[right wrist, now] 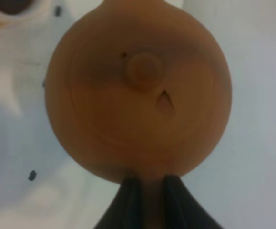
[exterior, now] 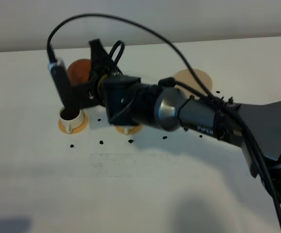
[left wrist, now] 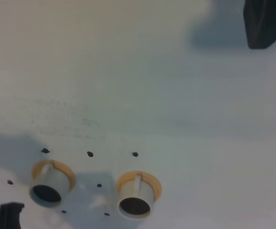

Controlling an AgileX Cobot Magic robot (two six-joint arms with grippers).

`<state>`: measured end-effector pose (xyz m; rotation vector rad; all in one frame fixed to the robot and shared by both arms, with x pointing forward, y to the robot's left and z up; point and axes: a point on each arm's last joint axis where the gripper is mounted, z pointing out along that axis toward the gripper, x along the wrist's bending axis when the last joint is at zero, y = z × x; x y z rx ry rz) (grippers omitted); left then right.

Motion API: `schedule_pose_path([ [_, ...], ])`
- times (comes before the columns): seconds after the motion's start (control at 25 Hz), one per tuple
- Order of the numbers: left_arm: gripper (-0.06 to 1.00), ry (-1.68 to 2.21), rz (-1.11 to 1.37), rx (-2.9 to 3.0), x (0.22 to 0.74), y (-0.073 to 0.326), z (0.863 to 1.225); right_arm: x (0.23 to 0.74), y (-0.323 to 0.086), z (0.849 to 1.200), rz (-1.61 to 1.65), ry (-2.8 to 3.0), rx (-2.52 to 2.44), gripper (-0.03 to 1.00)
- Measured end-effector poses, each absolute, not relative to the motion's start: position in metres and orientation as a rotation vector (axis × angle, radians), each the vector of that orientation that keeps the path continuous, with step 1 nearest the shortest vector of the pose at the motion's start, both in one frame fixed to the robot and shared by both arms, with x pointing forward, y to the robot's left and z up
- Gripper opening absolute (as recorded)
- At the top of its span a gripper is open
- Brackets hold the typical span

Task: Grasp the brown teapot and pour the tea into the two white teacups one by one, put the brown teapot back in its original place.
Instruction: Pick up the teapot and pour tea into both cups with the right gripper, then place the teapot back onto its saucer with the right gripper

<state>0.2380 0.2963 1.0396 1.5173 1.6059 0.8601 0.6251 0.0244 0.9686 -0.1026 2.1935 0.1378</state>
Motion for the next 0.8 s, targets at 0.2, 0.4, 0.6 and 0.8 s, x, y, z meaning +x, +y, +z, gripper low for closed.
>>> schedule_pose_path([
  [0.2,0.33,1.606,0.860,1.517,0.238,0.296,1.040,0.634,0.017,0.975,0.241,2.260,0.075,0.09],
  [0.4,0.33,1.606,0.860,1.517,0.238,0.296,1.040,0.636,0.013,0.971,0.318,2.331,0.201,0.09],
  [0.6,0.33,1.606,0.860,1.517,0.238,0.296,1.040,0.637,0.013,0.962,0.376,2.376,0.278,0.09],
  [0.8,0.33,1.606,0.860,1.517,0.238,0.296,1.040,0.639,0.013,0.949,0.403,2.411,0.332,0.09],
])
